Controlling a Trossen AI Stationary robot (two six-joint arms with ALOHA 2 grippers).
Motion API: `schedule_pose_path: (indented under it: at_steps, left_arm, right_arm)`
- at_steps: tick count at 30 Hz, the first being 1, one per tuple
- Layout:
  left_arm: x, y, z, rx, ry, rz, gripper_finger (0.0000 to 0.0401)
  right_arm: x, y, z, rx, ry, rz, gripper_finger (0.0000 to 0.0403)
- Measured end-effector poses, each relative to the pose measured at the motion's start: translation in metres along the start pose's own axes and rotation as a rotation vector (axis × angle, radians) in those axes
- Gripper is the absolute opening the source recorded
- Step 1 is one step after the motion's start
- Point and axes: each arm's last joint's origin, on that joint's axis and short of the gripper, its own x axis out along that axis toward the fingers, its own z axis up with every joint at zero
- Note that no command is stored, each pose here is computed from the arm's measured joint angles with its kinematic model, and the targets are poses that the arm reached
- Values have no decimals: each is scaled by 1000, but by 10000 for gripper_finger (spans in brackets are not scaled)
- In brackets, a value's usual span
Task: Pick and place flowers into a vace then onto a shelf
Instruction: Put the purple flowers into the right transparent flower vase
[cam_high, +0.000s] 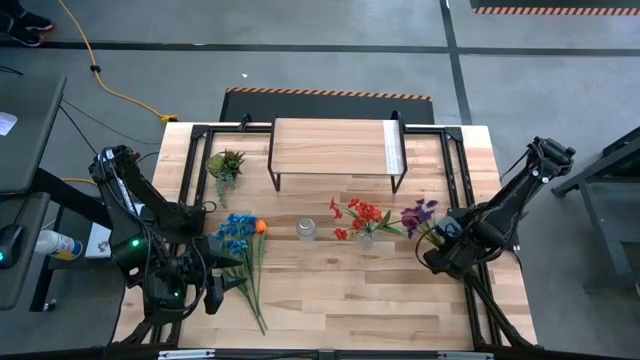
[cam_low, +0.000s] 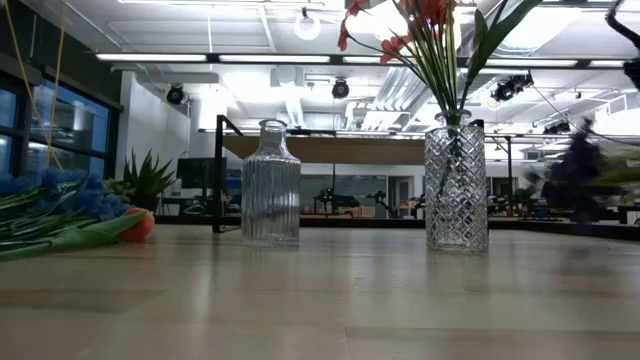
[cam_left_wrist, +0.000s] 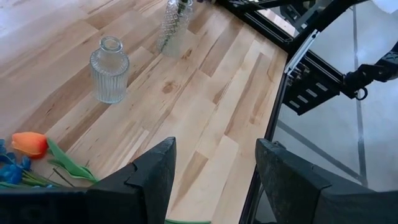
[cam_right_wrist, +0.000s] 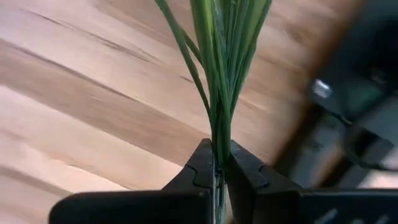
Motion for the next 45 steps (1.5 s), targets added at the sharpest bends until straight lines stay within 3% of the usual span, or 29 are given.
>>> schedule_pose_path:
  at_steps: [14,22,32,37,45]
  left_arm:
    - [0,0,-1,0,23,-4,253]
    - [0,0,-1,0,18,-3,253]
    - [0,0,0,-2,16,-4,253]
    - [0,0,0,-4,-1,-1,253]
    - [0,0,0,-4,-8,0,253]
  right_arm:
    - [-16,7,-18,-119,218,249,10]
    - [-22,18,-29,-250,260,416,10]
    - [-32,41,-42,-503,318,690,10]
    - [-27,63,-49,-595,193,820,10]
    - [-32,92,-51,-615,-270,1056,10]
